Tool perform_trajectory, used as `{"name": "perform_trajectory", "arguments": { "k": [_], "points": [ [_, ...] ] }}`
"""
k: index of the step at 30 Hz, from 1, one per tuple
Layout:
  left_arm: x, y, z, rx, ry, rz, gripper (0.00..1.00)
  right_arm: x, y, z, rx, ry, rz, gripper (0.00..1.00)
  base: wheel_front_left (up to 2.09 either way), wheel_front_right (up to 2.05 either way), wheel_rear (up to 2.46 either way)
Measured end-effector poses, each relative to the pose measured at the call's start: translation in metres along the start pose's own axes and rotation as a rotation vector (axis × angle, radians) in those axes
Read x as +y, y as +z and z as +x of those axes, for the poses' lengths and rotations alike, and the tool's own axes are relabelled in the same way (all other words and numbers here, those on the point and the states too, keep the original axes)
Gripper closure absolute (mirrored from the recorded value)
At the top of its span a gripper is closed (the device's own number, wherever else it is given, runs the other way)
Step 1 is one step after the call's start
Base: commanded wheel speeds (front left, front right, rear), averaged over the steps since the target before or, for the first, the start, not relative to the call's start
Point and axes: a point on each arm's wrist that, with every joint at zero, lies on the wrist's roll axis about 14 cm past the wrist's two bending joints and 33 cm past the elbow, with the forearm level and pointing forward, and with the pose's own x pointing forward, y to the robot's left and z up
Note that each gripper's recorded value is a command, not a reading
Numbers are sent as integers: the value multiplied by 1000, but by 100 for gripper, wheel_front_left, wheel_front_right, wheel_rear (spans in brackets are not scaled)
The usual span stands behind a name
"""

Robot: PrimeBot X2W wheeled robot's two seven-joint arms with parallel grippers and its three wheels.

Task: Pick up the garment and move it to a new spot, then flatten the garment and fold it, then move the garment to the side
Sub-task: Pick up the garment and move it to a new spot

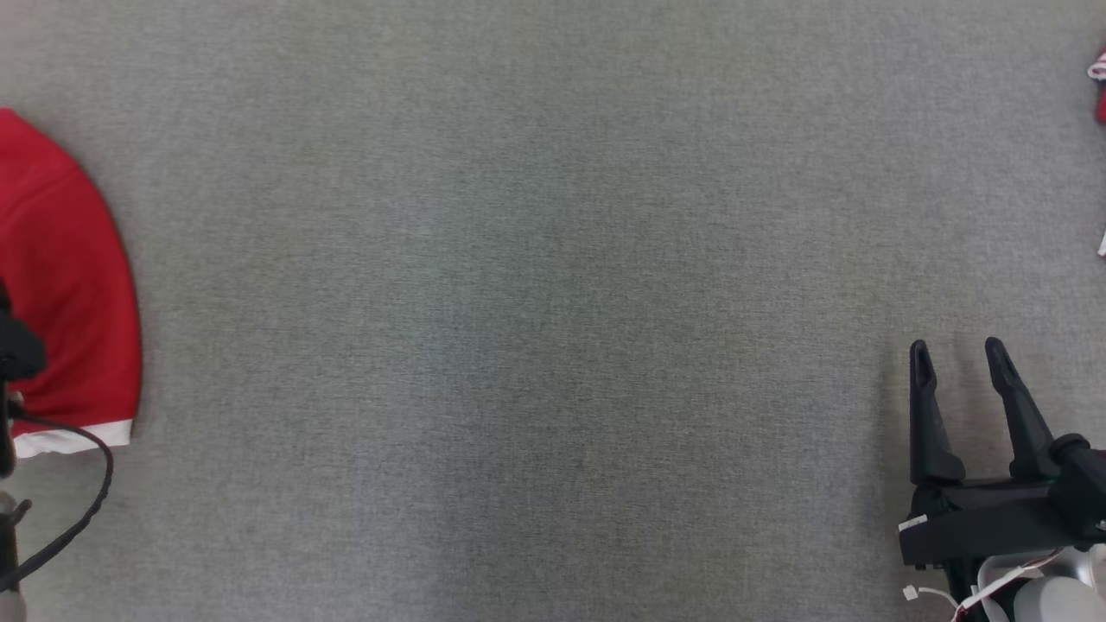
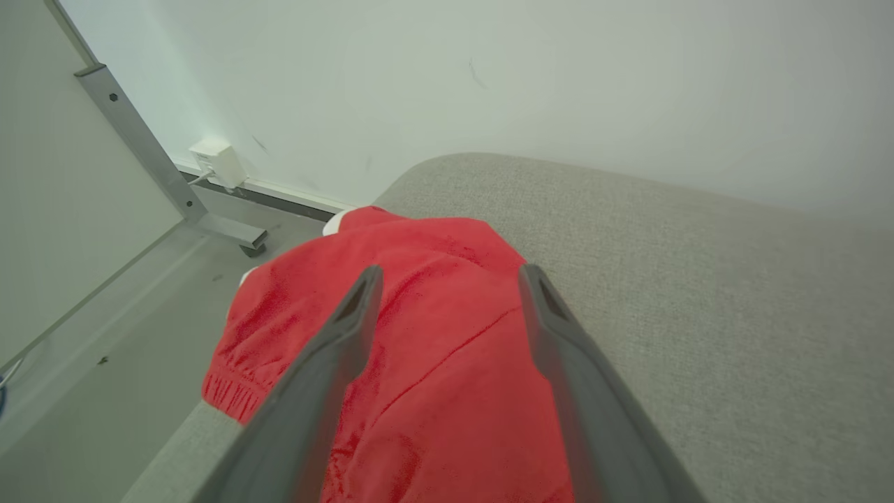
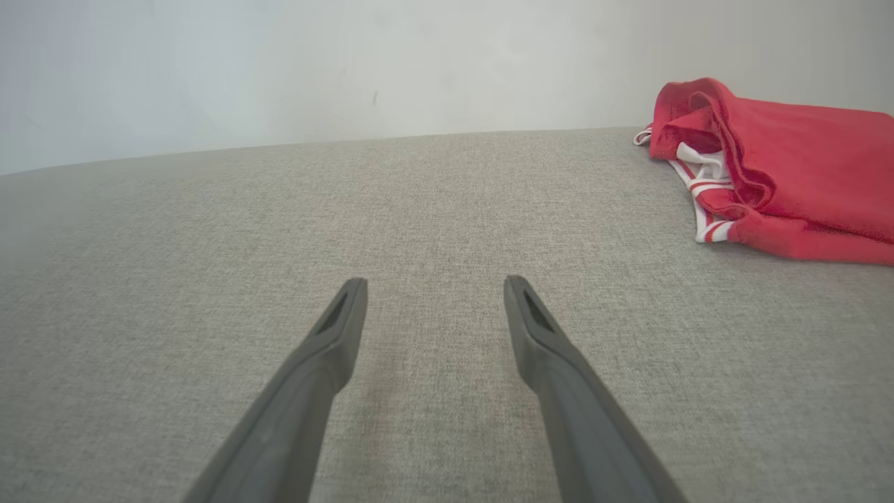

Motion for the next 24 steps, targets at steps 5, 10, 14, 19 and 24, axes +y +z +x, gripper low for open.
{"name": "perform_trajectory", "arguments": {
  "k": [5, 10, 14, 19, 24],
  "points": [
    [-4, -38, 3, 144, -1, -4, 0, -8, 2, 0, -4, -21, -10, 0, 0, 0, 0],
    [0, -70, -3, 290, 14, 4, 0, -12, 4, -4, -8, -34, -13, 0, 0, 0, 0],
    [-2, -84, -6, 367, 14, -4, 0, -15, 6, -6, -11, -43, -15, 0, 0, 0, 0],
    [-6, -100, -10, 456, 13, -16, 64, -15, 10, -7, -21, -46, -17, 0, 0, 0, 0],
    [-8, -88, -7, 381, 15, -7, 100, -17, 16, -9, -35, -53, -18, 0, 0, 0, 0]
  ]
}}
